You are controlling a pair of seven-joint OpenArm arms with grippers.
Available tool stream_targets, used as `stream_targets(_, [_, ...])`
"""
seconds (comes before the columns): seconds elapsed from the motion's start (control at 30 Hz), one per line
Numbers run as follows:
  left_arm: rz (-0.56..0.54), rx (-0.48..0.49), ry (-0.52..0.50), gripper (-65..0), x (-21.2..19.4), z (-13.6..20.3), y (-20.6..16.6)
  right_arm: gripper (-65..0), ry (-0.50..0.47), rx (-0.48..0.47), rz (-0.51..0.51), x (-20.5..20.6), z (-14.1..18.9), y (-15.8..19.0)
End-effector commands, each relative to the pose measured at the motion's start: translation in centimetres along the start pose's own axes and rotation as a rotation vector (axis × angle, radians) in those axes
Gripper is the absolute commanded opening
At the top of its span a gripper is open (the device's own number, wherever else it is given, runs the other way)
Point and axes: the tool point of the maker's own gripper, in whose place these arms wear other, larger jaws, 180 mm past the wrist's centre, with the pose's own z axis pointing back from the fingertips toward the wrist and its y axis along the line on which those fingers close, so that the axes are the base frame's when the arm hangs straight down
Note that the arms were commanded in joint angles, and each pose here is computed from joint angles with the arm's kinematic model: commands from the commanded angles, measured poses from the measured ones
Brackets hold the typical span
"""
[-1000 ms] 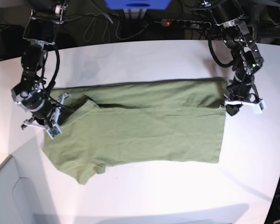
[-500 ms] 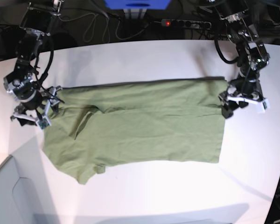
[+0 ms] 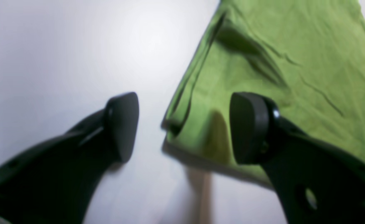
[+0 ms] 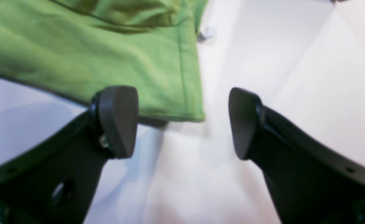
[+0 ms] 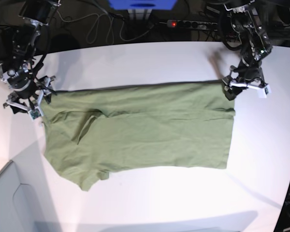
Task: Fold the T-shirt properly
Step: 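Open both grippers to release the folded edge, then grasp the folded edge corners with both grippers and lift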
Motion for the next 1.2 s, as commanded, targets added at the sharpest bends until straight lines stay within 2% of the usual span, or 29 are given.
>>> stream_targets(0.0, [-0.011, -0.015, 0.025, -21.3, -0.5, -0.1, -0.6, -25.3, -0.037, -0.014, 0.025, 1.1, 0.5, -0.9])
stream_targets(0.07, [-0.022, -0.031, 0.037, -23.8, -0.9, -0.3, -1.3, -25.1, -0.036, -0.017, 0.027, 1.1, 0.4, -1.0])
stream_targets(0.1, [-0.026, -0.036, 0.042, -27.1, -1.1, -0.3, -1.5, -25.1, -0.035, -0.017, 0.026, 1.1, 0.4, -1.1])
stream_targets(0.3, [-0.039, -0.062, 0.061, -61.3, -1.7, -0.7, -2.6, -25.0, -0.011, 0.008, 0.000, 0.4, -0.9, -1.2])
stream_targets(0.33, [-0.039, -0.061, 0.060, -65.0, -1.7, -0.7, -2.6, -25.0, -0.004, 0.017, -0.010, 0.1, -1.3, -1.1])
stream_targets(0.53, [-0.038, -0.057, 0.064, -65.0, -1.9, -0.6, -2.4, -25.4, 0.033, 0.021, -0.061, -1.3, -2.4, -2.3])
stream_targets(0.6, [-0.038, -0.056, 0.065, -65.0, -2.0, -0.5, -2.3, -28.4, 0.045, 0.030, -0.066, -1.7, -2.6, -2.1])
stream_targets(0.67, [-0.043, -0.051, 0.071, -65.0, -2.3, -0.2, -2.1, -37.9, 0.067, 0.047, -0.077, -2.7, -2.9, -1.7])
stream_targets(0.8, [-0.053, -0.040, 0.081, -65.0, -2.8, 0.3, -1.6, -65.0, 0.127, 0.074, -0.083, -5.1, -3.1, -1.1])
stream_targets(0.9, [-0.070, -0.023, 0.056, -65.0, -2.3, 1.9, -1.0, -63.4, 0.136, 0.074, -0.072, -5.8, -2.7, -0.8])
stream_targets(0.93, [-0.075, -0.014, 0.044, -65.0, -2.0, 2.6, -0.7, -64.7, 0.128, 0.068, -0.060, -5.7, -2.2, -0.7])
stream_targets(1.17, [-0.144, 0.007, 0.028, -65.0, -2.0, 6.5, -0.4, -64.9, 0.130, 0.032, 0.047, -6.6, 1.8, 0.3])
